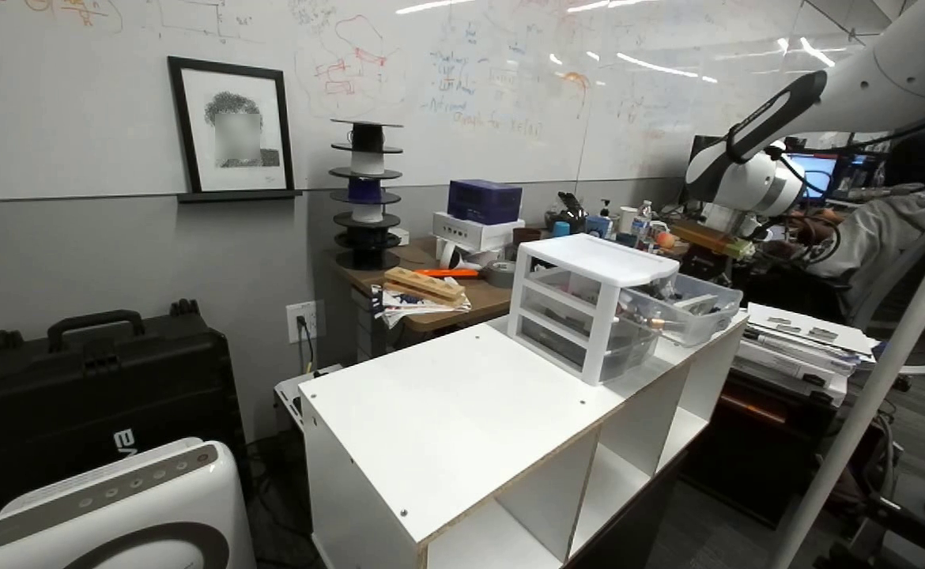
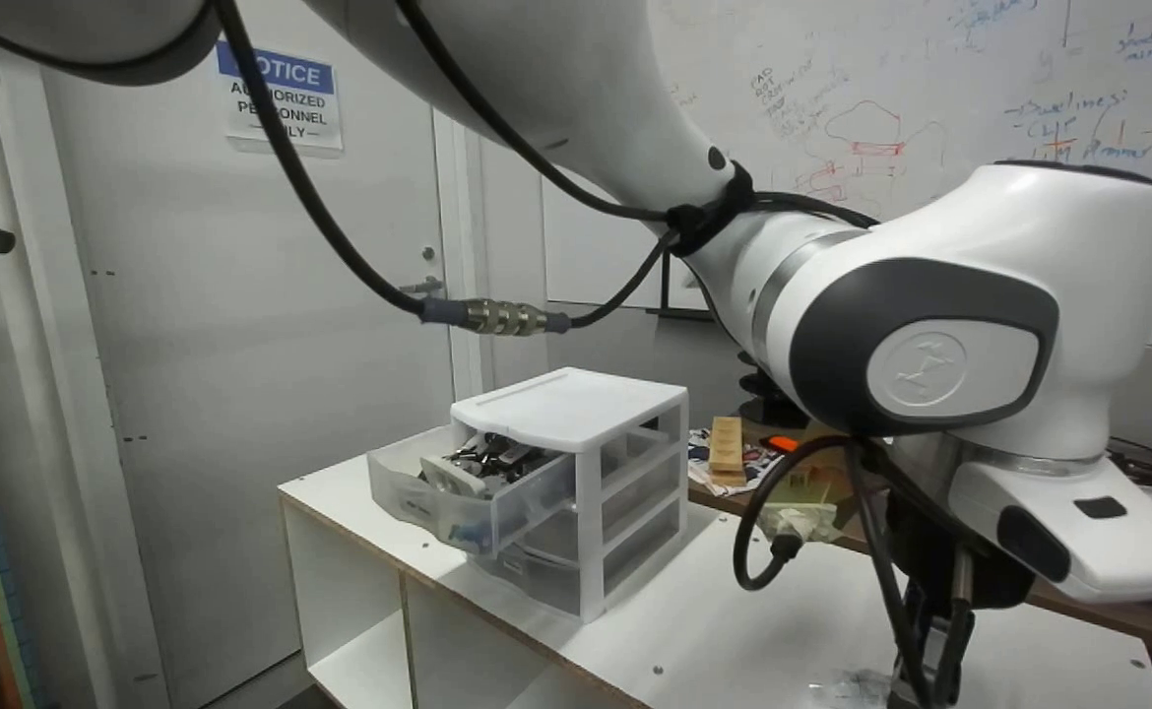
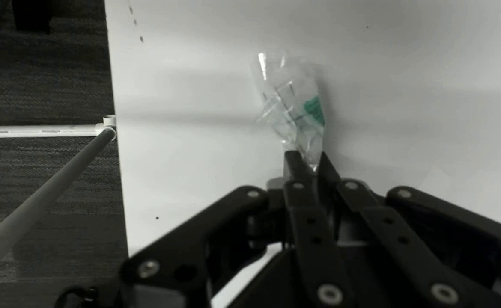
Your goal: Put the papers in the topmost drawer
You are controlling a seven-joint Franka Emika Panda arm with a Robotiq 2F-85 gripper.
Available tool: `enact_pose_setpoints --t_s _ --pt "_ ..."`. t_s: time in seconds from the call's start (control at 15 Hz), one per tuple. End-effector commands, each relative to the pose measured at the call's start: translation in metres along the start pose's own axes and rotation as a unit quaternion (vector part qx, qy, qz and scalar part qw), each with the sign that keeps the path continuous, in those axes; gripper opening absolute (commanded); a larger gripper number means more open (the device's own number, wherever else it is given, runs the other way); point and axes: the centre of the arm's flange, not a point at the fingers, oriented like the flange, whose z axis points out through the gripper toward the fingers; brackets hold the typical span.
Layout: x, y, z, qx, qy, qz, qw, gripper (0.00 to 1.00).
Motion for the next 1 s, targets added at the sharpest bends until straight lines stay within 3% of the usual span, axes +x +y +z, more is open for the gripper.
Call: enact_pose_setpoints --t_s 0.0,0.2,0.47,0.73,0.93 --pt "-0.007 -0.007 -0.014 0.005 -0.019 -0.007 0.9998 0.09" --pt "-0.028 -0.004 -0.050 0.011 -0.032 -0.076 0.9965 0.12" --pt "-0.054 -0.001 -0.127 0.015 -0.026 -0.190 0.9812 0.10" --pt "-0.096 0.009 -0.206 0.015 -0.034 -0.296 0.9544 0.10" --pt "-0.147 0.019 -0.235 0.008 -0.048 -0.371 0.9274 0.10"
